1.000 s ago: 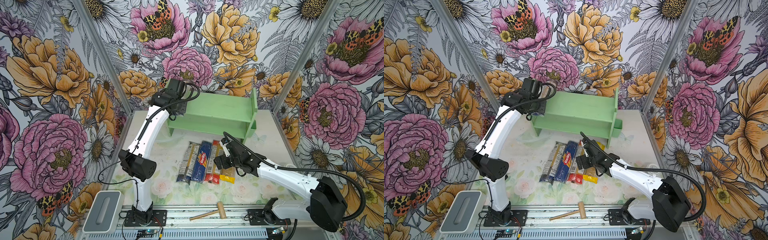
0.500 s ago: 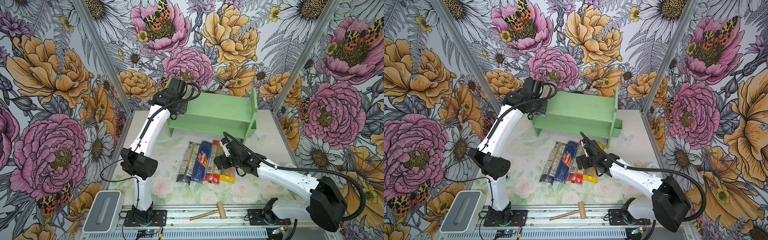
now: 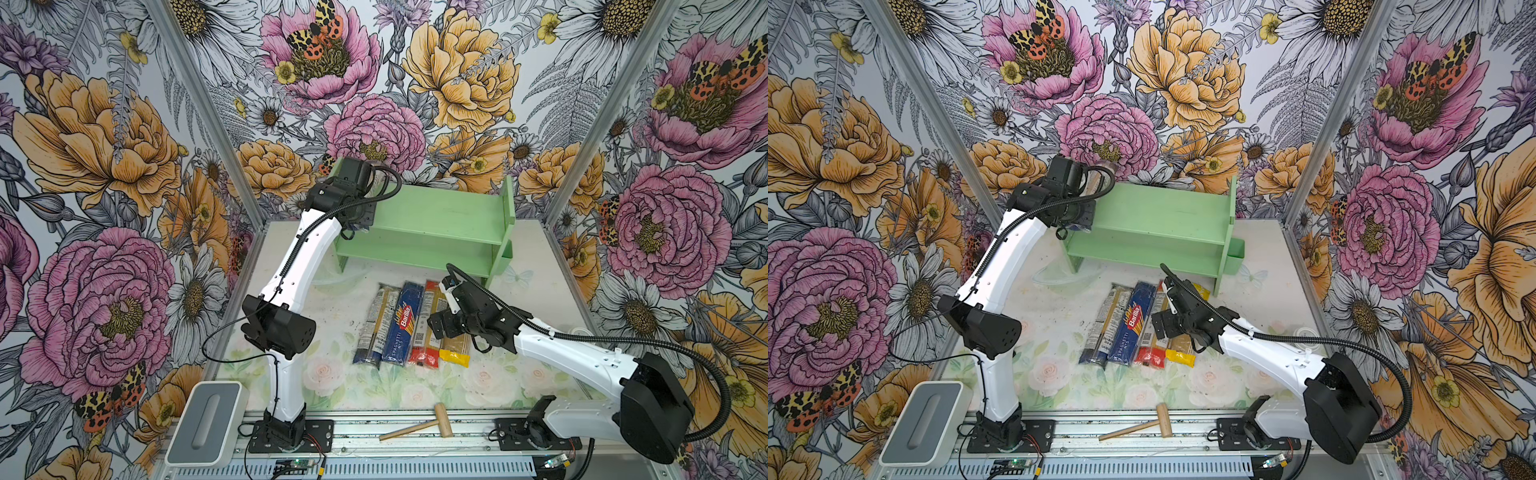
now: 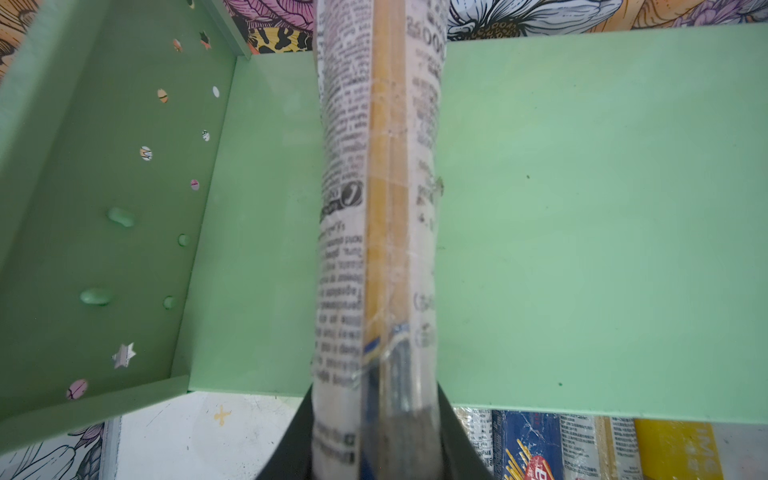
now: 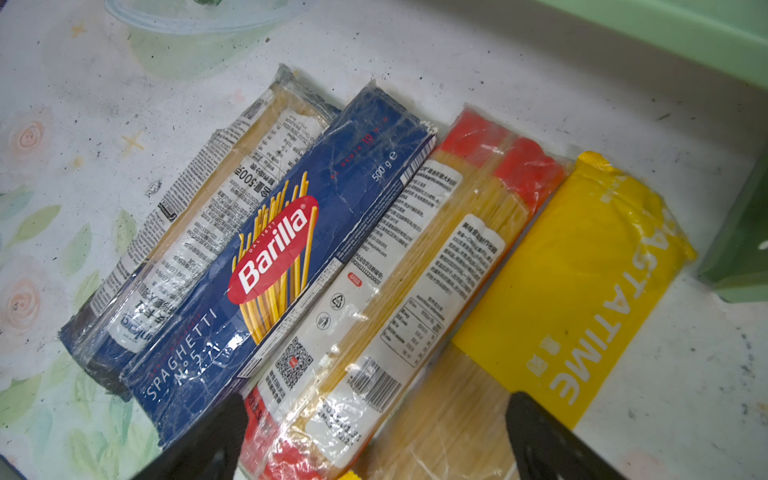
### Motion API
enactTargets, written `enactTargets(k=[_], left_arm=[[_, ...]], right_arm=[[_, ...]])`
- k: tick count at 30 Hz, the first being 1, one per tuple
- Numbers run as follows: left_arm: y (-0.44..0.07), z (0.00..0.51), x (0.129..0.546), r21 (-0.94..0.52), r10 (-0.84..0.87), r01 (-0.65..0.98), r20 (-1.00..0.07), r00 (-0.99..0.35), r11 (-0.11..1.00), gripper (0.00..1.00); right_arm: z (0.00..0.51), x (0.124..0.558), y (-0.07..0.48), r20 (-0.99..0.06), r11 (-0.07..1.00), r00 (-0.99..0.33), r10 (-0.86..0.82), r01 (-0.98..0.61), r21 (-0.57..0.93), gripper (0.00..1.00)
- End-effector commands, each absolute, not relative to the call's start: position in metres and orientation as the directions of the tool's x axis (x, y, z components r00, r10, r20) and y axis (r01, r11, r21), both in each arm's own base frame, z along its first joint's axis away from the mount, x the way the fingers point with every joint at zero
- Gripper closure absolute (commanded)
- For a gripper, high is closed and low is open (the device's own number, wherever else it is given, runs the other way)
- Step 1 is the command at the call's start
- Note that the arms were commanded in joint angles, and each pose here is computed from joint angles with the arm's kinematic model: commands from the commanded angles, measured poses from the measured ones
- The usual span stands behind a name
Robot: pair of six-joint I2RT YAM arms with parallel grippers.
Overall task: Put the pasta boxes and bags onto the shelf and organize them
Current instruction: 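Lower the held pack onto the upper shelf tier with the left gripper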
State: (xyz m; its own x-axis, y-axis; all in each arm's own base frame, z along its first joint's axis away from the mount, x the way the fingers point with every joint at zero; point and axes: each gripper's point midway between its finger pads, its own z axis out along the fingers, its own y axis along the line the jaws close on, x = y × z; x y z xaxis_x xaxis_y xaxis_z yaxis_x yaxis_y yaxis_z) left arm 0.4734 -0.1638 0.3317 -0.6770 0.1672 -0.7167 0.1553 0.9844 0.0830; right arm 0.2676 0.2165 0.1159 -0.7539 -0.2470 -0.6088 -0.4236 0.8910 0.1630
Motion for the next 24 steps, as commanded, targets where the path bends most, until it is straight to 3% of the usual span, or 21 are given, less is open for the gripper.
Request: enactTargets(k=[1, 14, 24], left_arm=[[-0.159, 0.379, 0.490, 0.030, 0.075, 0.091, -0.836, -0.544, 0.995, 0.88], [-0.158, 0.369, 0.491, 0.034, 0.073, 0.079, -0.823, -0.563, 0.996, 0.82], [-0.158, 0.364, 0.491, 0.037, 0.076, 0.078, -0.815, -0.574, 0.996, 0.60]], right_arm=[[0.113, 0.265, 0.218, -0.604, 0.884, -0.752, -0.264, -0.439, 0.160, 0.01], [0.109, 0.264, 0.217, -0.598, 0.883, -0.754, -0.273, -0.443, 0.155, 0.00], [0.108, 0.263, 0.217, -0.596, 0.882, -0.754, -0.276, -0.445, 0.155, 0.01]])
